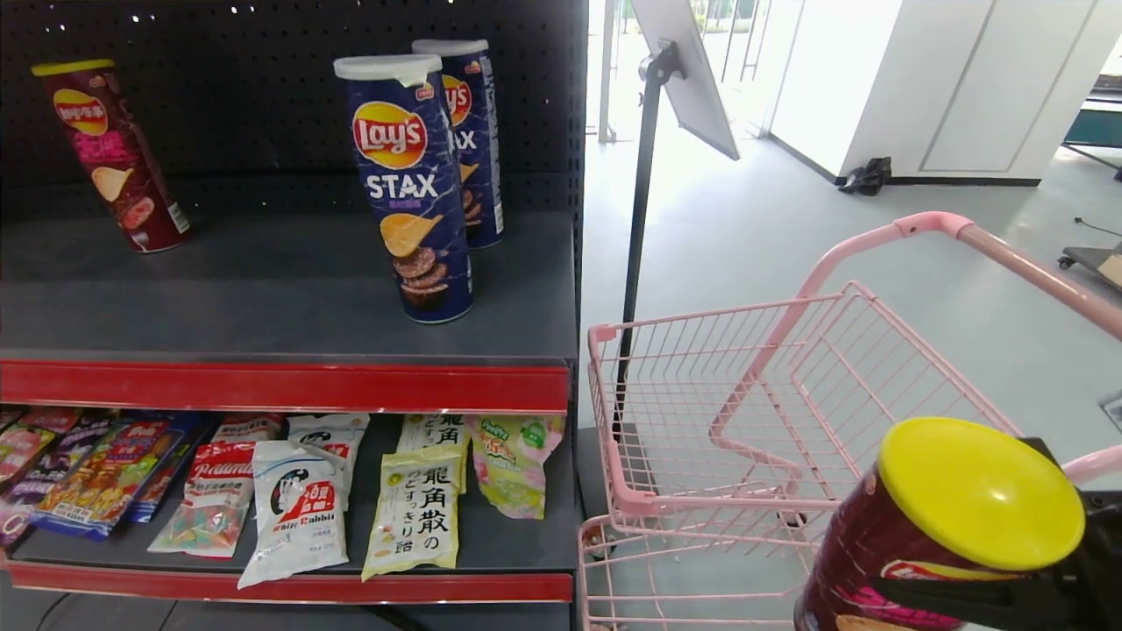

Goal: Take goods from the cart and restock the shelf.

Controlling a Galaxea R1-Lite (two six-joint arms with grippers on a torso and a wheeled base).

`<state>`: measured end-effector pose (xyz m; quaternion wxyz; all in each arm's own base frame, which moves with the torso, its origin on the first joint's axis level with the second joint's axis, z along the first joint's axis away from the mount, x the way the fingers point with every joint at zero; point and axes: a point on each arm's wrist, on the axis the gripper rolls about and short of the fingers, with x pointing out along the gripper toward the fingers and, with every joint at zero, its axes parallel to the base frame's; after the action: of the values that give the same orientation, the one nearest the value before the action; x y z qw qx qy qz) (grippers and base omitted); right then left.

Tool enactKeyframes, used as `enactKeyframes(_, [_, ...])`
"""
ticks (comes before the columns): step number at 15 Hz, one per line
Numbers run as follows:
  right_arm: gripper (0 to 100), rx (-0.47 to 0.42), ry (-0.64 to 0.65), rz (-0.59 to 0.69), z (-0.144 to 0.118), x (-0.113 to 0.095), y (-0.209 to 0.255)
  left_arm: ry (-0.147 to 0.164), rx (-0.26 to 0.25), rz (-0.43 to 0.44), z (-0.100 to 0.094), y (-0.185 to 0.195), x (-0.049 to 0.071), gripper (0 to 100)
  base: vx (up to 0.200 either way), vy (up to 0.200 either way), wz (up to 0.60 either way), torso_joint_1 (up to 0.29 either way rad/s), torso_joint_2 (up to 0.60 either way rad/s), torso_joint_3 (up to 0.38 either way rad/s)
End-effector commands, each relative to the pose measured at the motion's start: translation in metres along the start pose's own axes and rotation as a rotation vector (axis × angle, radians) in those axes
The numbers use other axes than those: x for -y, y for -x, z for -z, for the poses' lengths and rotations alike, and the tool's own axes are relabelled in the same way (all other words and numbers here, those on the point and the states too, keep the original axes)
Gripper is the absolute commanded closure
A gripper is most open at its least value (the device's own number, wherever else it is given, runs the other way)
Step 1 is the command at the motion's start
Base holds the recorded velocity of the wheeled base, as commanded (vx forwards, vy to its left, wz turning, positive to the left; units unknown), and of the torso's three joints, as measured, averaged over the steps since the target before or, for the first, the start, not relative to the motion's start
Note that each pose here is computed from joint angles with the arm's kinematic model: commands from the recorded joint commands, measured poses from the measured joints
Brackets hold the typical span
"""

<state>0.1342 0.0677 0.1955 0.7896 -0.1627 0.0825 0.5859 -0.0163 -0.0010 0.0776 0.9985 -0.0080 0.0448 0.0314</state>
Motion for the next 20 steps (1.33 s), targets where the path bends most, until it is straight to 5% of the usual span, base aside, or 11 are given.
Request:
enactKeyframes(1, [100,0.0,0.022,-0.027,-0.014,0.01,-0.015,0.001,0.0,-0.001,0.0,0.0,0.0,0,0.0,0.0,0.0,0.217,-0.53,-0.334])
enactKeyframes(6, [100,0.034,0.069,-0.072,-0.042,0.015,-0.033,0.001,0.0,-0.001,0.0,0.0,0.0,0,0.0,0.0,0.0,0.232,-0.57,-0.339])
enactKeyframes(12, [100,0.029,0.068,-0.07,-0.041,0.012,-0.033,0.001,0.0,-0.001,0.0,0.0,0.0,0,0.0,0.0,0.0,0.219,-0.52,-0.286])
enactKeyframes(20, [100,0.061,0.056,-0.001,-0.046,0.018,-0.031,0.001,0.0,-0.001,0.0,0.0,0.0,0,0.0,0.0,0.0,0.011,-0.02,-0.013])
